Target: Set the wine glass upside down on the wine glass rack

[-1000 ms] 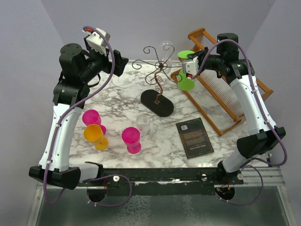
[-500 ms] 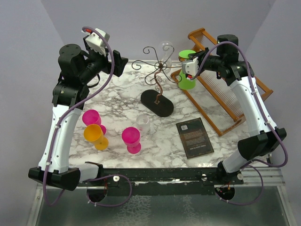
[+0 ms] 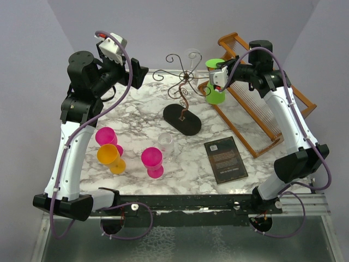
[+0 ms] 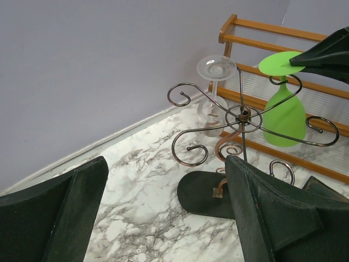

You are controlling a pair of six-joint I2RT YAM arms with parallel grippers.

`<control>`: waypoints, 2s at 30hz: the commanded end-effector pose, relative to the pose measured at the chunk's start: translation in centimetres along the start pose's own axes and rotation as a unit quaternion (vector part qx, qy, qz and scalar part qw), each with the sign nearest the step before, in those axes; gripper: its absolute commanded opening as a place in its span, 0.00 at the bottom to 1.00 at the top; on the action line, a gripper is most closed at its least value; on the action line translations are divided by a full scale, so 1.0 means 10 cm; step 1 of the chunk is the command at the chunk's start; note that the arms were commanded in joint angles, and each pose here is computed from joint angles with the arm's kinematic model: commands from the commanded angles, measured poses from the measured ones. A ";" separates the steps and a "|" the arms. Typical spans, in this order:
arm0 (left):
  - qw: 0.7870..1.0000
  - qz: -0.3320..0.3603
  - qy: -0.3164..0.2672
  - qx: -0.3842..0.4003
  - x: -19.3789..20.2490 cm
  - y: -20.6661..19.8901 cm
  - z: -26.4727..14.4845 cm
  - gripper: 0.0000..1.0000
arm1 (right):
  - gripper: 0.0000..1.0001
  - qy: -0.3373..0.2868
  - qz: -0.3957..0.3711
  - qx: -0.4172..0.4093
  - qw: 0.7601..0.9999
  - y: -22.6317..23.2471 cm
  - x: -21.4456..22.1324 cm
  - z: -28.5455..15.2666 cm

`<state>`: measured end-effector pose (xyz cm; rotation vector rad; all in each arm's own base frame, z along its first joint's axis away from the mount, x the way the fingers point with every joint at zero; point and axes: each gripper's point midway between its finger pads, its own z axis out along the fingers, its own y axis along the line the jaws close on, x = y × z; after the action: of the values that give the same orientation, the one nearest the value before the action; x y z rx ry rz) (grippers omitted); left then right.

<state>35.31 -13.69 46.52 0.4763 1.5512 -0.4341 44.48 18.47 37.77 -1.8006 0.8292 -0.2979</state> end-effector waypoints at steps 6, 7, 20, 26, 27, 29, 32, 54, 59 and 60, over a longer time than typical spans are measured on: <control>1.000 0.012 -0.012 -0.013 -0.08 0.04 -0.07 0.91 | 0.12 -0.041 0.002 0.002 0.999 -0.02 -0.16 0.09; 1.000 0.013 -0.012 -0.013 -0.09 0.04 -0.07 0.91 | 0.12 -0.042 0.004 0.000 0.999 0.00 -0.16 0.10; 1.000 0.018 -0.011 -0.014 -0.08 0.04 -0.09 0.92 | 0.16 -0.056 0.007 -0.009 0.998 0.06 -0.24 0.12; 1.000 0.018 -0.010 -0.016 -0.08 0.04 -0.10 0.92 | 0.17 -0.065 0.010 -0.016 0.998 0.11 -0.28 0.11; 1.000 0.019 -0.010 -0.016 -0.07 0.05 -0.10 0.92 | 0.17 -0.066 0.011 -0.017 0.998 0.12 -0.29 0.11; 1.000 0.019 -0.009 -0.016 -0.06 0.05 -0.10 0.92 | 0.17 -0.067 0.012 -0.018 0.998 0.13 -0.29 0.11; 1.000 0.020 -0.011 -0.016 -0.08 0.05 -0.10 0.92 | 0.18 -0.068 0.014 -0.021 0.997 0.15 -0.30 0.11; 0.999 0.033 -0.004 -0.032 0.00 0.11 -0.10 0.92 | 0.26 -0.112 0.031 -0.030 0.993 0.18 -0.55 -0.01; 0.999 0.038 0.000 -0.036 0.03 0.14 -0.09 0.92 | 0.26 -0.127 0.036 -0.027 0.991 0.13 -0.64 -0.08; 0.999 0.040 0.002 -0.036 0.05 0.14 -0.09 0.92 | 0.27 -0.130 0.036 -0.025 0.991 0.11 -0.67 -0.11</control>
<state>35.52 -12.76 45.71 0.4877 1.5613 -0.3622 41.38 21.39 36.64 -1.8214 0.7472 -0.0775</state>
